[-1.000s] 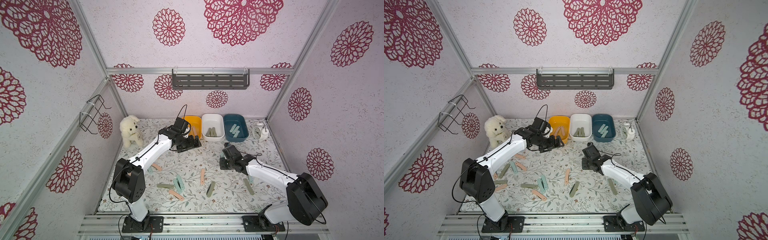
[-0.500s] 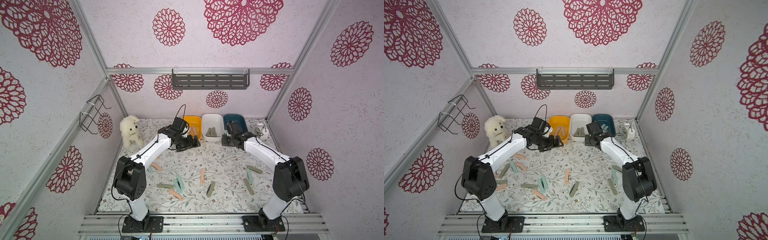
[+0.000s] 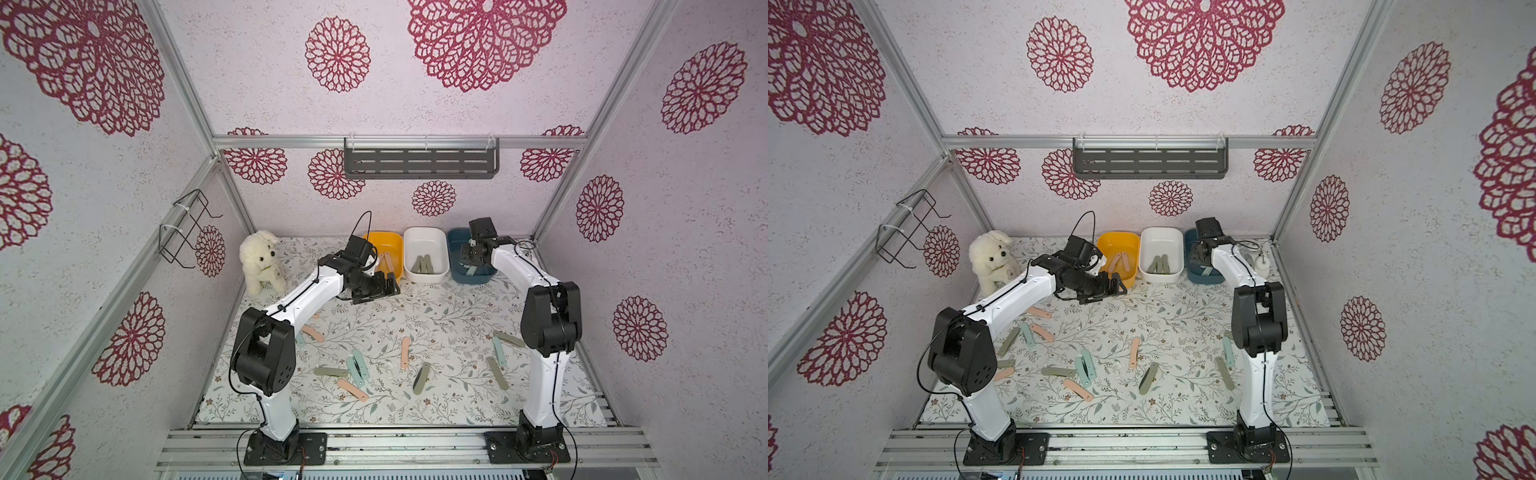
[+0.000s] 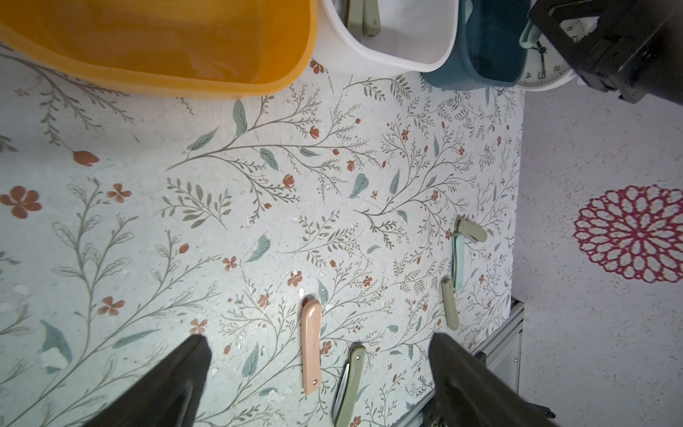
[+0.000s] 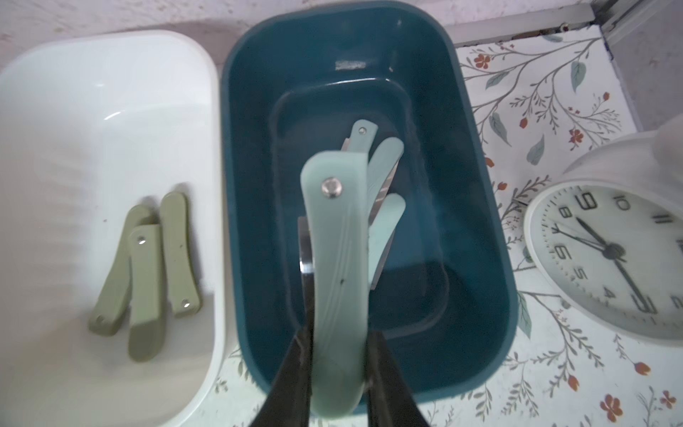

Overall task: Place the fruit knives into the storage box by color
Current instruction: Place the fruit knife in the storage box, then pick up the fruit knife from the center of the board.

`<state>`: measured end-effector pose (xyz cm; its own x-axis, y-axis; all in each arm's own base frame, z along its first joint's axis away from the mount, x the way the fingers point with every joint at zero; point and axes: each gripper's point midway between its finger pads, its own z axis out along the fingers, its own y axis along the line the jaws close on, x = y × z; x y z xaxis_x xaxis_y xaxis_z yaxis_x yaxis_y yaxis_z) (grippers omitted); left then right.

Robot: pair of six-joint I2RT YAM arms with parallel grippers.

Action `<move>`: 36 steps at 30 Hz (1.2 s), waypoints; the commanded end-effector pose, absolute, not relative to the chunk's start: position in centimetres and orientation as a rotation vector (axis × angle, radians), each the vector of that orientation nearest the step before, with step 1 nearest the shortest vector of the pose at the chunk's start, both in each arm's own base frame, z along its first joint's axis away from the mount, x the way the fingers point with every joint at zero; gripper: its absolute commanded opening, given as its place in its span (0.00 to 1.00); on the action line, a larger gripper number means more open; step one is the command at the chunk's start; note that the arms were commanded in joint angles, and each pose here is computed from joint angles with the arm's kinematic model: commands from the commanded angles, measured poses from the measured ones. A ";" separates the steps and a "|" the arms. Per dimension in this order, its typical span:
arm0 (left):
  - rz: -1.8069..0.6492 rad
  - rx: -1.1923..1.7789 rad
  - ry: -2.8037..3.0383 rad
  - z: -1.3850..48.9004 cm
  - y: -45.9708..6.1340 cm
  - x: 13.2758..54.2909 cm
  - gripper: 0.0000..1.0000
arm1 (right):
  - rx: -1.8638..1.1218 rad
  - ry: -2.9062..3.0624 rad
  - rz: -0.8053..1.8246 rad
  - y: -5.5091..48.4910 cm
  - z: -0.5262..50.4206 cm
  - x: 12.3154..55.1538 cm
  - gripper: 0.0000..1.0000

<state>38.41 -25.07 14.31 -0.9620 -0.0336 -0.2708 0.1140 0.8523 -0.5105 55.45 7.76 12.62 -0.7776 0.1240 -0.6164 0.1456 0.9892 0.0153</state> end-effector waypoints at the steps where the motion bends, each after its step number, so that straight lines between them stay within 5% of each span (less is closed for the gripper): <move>1: -0.712 0.084 2.766 13.8 -24.4 39.2 0.97 | 0.182 2.484 -0.082 6.9 12.2 56.7 0.18; 11: -0.602 0.085 2.796 12.5 -23.6 39.0 0.97 | 0.171 2.528 -0.110 6.6 9.4 59.0 0.19; 17: -0.278 0.212 2.822 11.7 -23.8 36.9 0.97 | 0.158 2.508 -0.109 6.9 12.3 58.5 0.52; 26: -0.276 0.271 3.040 8.5 -27.2 29.7 0.99 | 0.137 2.442 -0.034 8.7 16.7 51.6 0.76; 36: 0.002 0.437 3.149 5.5 -29.3 25.3 0.89 | 0.035 2.523 0.137 11.8 11.6 41.1 0.94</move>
